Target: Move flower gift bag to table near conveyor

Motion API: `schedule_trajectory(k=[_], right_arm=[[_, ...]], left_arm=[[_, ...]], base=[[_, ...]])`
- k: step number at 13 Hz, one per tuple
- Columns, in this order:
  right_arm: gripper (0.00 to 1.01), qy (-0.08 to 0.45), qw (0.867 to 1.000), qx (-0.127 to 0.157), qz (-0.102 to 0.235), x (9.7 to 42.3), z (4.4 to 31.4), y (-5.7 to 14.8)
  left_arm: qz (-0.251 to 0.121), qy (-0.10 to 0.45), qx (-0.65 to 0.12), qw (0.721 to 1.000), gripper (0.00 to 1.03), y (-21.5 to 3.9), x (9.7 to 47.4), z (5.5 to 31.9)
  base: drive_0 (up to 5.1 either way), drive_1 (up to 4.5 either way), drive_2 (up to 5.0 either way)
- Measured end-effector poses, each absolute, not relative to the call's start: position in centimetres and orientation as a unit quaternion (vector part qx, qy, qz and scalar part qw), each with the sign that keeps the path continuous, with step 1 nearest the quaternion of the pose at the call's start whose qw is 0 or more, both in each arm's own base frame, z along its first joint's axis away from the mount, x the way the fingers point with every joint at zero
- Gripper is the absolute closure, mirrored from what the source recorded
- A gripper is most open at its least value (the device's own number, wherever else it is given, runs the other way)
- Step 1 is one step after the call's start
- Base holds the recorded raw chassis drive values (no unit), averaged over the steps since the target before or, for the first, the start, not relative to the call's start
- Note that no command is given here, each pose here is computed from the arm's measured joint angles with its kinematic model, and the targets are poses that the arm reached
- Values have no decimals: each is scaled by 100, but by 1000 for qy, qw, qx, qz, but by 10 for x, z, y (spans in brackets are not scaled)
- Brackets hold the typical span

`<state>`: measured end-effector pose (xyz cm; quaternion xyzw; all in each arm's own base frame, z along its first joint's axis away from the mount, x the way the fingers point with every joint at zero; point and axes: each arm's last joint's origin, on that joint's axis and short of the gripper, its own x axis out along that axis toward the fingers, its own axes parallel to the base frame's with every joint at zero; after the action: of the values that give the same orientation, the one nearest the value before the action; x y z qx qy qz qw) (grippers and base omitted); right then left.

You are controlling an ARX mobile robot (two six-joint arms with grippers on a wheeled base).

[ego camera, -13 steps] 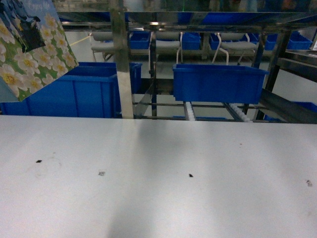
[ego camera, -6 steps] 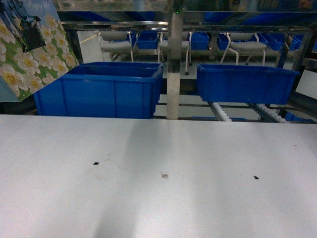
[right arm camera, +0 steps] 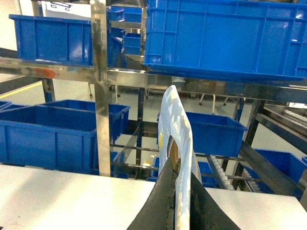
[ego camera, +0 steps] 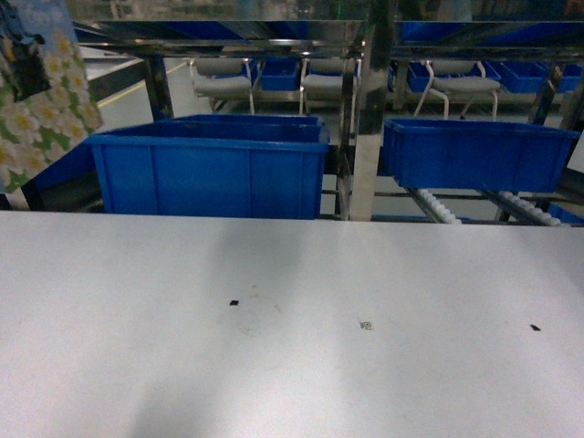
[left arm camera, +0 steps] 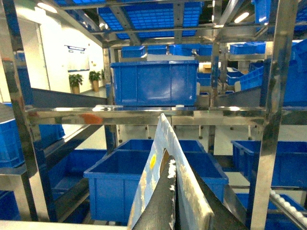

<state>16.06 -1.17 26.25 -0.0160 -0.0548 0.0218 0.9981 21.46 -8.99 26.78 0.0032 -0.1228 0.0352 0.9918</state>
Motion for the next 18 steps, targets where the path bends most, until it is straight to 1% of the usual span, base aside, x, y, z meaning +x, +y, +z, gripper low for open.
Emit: schedule_trajectory(k=[1,3,4,8,10,11,13,14,15,17,18], right_arm=[[99,-57,998,-16,20,160,263,-12],[99,-58,998,-16,21,160,263,-12],[99,-48,999,-15,20,162,261,-12],[99,-55,998,-16,20,161,263,-12],[99,-62,997,-18,28,163,261,-14],[99,-61,997,-22,30,168,253,-16],[99,-22,999,-27,36,185,220,-21],[99,-17,999,-28,36,195,209,-22],[99,-27,999,-29,36,205,204,-24],[99,-2,999,-22,40,230,182,-26],[99,8,999,-16,38,237,170,-23]], left_arm=[[36,-127,1,991,101,-89,214,269],[33,-125,2,992,101,-90,214,268],[34,-117,6,993,101,-90,216,266],[36,-121,4,992,101,-90,215,267],[36,-122,4,992,101,-90,215,267],[36,-122,4,992,101,-90,215,267],[36,-121,4,992,101,-90,215,267],[36,-122,4,992,101,-90,215,267],[36,-122,4,992,101,-90,215,267],[36,-121,4,992,101,-90,215,267],[36,-121,4,992,101,-90,215,267]], base=[[2,431,-427],[0,0,0],[0,0,0],[0,0,0],[0,0,0],[0,0,0],[0,0,0],[0,0,0],[0,0,0],[0,0,0],[0,0,0]])
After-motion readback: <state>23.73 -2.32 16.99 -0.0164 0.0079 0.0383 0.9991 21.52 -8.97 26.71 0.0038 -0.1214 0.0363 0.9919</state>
